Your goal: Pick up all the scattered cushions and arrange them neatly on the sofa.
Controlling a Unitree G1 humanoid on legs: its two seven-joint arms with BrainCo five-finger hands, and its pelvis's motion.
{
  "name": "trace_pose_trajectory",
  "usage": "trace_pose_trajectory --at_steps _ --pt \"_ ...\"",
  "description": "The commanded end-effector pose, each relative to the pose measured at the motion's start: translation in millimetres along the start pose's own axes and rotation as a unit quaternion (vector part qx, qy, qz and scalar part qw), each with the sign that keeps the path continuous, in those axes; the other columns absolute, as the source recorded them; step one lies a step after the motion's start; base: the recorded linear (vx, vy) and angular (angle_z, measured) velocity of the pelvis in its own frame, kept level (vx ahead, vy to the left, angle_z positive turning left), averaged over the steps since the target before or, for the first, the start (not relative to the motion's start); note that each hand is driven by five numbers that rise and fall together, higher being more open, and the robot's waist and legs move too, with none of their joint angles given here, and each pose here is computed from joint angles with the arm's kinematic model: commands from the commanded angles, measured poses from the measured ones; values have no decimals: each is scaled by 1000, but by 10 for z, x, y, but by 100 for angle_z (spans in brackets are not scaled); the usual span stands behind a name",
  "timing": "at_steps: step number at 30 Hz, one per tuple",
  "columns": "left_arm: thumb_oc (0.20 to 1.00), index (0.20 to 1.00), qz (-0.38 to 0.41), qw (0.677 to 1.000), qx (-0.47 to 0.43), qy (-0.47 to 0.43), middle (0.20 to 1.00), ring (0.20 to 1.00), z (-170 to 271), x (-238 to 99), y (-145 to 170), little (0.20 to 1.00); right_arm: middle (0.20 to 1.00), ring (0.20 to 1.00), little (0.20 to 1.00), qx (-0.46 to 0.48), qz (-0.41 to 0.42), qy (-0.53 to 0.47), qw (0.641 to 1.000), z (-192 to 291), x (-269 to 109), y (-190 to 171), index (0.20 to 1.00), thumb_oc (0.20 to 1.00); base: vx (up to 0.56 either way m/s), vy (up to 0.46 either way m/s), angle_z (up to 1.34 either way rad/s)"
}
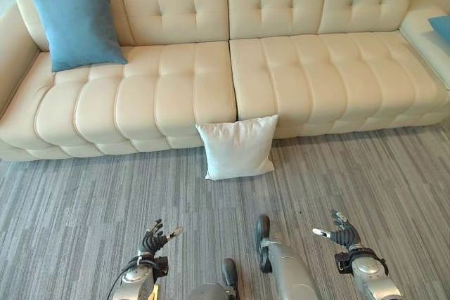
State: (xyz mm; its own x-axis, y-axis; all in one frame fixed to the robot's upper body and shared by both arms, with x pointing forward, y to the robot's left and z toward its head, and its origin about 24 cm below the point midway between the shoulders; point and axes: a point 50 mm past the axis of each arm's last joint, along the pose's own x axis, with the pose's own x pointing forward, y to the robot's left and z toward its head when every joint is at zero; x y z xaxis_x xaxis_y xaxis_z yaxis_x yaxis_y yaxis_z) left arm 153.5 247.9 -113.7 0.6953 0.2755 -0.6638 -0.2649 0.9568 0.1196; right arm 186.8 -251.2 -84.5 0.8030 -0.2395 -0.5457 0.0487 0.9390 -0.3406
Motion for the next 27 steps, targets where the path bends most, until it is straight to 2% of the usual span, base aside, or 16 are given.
trace_pose_trajectory --at_steps 1,7,15,23,27 --pt "1000 1000 -11 999 28 -40 1000 1000 139 11 -23 1000 1000 1000 1000 -24 -18 -24 999 104 32 -211 1000 1000 368 -190 45" --pt "1000 1000 -35 998 30 -37 1000 1000 111 -1 -132 1000 1000 1000 1000 -33 -31 -39 998 153 17 -338 1000 1000 234 -214 60" --pt "1000 1000 -58 997 42 -31 1000 1000 94 -3 -238 1000 1000 1000 1000 -36 -57 -24 997 98 -3 -499 1000 1000 194 -82 -10" --pt "1000 1000 -49 997 56 -14 1000 1000 9 -25 -151 1000 1000 1000 1000 -45 -51 -10 998 30 -12 -441 1000 1000 186 67 -5" --pt "1000 1000 -40 995 84 -43 1000 1000 171 13 -61 1000 1000 1000 1000 -63 -35 -18 997 84 14 -377 1000 1000 132 98 -8"
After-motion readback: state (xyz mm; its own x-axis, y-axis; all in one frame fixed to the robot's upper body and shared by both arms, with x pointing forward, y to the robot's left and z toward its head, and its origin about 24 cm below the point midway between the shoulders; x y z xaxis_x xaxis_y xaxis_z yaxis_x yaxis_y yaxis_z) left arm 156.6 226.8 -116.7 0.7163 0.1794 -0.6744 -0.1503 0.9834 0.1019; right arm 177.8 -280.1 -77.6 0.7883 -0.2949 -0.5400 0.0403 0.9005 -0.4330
